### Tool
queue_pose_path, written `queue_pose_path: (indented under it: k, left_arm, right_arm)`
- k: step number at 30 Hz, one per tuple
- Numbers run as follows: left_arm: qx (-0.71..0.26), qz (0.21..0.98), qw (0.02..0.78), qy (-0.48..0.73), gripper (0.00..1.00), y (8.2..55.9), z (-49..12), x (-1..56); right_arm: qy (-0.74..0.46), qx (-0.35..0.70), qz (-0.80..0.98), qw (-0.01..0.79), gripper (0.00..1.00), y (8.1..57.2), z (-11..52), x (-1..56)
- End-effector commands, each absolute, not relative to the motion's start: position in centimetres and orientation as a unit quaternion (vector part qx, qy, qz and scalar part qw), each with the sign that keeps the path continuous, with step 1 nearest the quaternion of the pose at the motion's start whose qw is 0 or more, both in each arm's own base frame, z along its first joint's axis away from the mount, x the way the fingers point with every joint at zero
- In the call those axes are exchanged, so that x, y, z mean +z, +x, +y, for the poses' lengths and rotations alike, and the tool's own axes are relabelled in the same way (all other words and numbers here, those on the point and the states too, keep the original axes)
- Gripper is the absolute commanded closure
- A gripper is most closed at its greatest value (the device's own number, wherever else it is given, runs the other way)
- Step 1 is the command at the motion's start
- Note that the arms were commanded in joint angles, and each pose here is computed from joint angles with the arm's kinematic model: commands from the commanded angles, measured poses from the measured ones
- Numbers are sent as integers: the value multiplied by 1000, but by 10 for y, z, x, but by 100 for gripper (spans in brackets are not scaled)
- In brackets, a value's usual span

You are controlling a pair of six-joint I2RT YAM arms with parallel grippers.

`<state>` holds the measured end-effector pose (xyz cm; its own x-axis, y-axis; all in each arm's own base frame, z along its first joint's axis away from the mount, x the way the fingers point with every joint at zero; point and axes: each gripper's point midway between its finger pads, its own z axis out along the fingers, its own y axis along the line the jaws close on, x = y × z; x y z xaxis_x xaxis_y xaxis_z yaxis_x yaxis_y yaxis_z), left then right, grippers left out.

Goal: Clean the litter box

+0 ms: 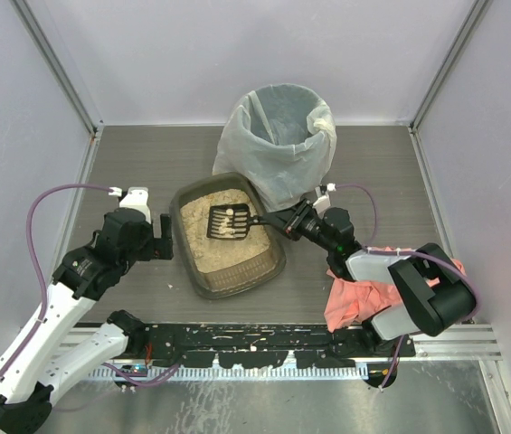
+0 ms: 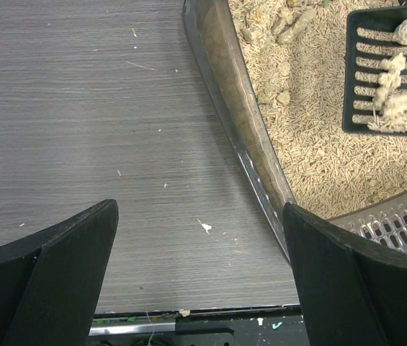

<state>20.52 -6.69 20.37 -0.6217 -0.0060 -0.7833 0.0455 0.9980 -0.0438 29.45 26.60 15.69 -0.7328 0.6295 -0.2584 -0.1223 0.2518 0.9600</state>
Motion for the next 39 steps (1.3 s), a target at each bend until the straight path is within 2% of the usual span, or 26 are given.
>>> queue_pose_path:
  k: [1, 5, 9, 12, 16, 19, 23, 26, 30, 33, 34, 37, 39]
  left_arm:
    - [-43, 889, 456, 15, 2, 212, -73, 214]
    - [-46, 887, 458, 16, 2, 213, -74, 214]
    - [-40, 889, 457, 13, 2, 212, -71, 213]
    - [-43, 884, 465, 10, 2, 213, -71, 215]
    - [-41, 888, 458, 11, 2, 212, -71, 214]
    - [-39, 887, 459, 11, 2, 214, -71, 213]
    - [-37, 891, 453, 15, 2, 214, -72, 211]
    - [-38, 890, 454, 16, 2, 215, -73, 211]
    - [-38, 895, 444, 22, 2, 214, -75, 208]
    - [-39, 894, 446, 22, 2, 215, -75, 208]
    - [-38, 894, 446, 23, 2, 215, -76, 207]
    - [-39, 897, 440, 26, 2, 215, -77, 206]
    - [-40, 896, 442, 25, 2, 215, -76, 206]
  right_arm:
    - [186, 605, 683, 365, 99, 306, 251, 185]
    - [112, 622, 696, 341, 99, 294, 288, 194]
    - [183, 620, 675, 356, 99, 306, 257, 188]
    - [109, 632, 694, 328, 99, 290, 293, 192]
    - [191, 626, 671, 348, 99, 303, 255, 183]
    - [111, 633, 694, 324, 99, 290, 291, 189]
    - [190, 623, 673, 350, 99, 304, 252, 184]
    - [106, 627, 698, 328, 99, 290, 292, 190]
    - [187, 622, 673, 354, 99, 304, 254, 185]
    - [107, 633, 693, 327, 99, 290, 289, 192]
    - [103, 635, 692, 329, 99, 290, 291, 193]
    - [188, 623, 674, 350, 99, 304, 253, 183]
    - [145, 628, 686, 337, 99, 297, 271, 185]
